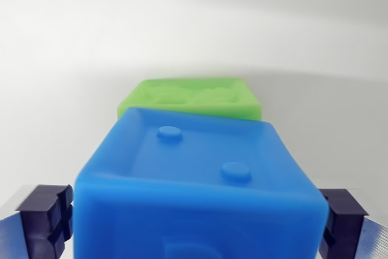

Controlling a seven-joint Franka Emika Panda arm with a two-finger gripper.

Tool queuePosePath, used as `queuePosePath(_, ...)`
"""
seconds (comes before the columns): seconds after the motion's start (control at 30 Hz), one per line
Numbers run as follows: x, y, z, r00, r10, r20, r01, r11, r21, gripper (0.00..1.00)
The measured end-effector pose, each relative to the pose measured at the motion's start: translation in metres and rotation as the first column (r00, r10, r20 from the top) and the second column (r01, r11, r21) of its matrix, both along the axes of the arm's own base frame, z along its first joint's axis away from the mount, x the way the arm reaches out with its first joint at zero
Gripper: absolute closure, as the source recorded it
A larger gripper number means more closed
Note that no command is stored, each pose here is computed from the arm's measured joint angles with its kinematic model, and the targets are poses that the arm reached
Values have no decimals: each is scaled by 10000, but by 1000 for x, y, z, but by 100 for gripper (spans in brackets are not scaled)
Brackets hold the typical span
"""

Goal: Stack cube

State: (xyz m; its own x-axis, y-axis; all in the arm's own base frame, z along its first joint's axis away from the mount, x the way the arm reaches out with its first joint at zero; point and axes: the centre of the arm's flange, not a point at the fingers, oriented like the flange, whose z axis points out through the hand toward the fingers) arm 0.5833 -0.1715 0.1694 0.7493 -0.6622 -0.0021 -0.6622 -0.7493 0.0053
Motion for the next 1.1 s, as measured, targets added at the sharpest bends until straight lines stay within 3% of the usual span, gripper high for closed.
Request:
queuePosePath(0.6,0,0,3,10000,3,8,-3,10000,-2,0)
queuePosePath(1.1,1,0,37,10000,1,41,-1,10000,-8,0)
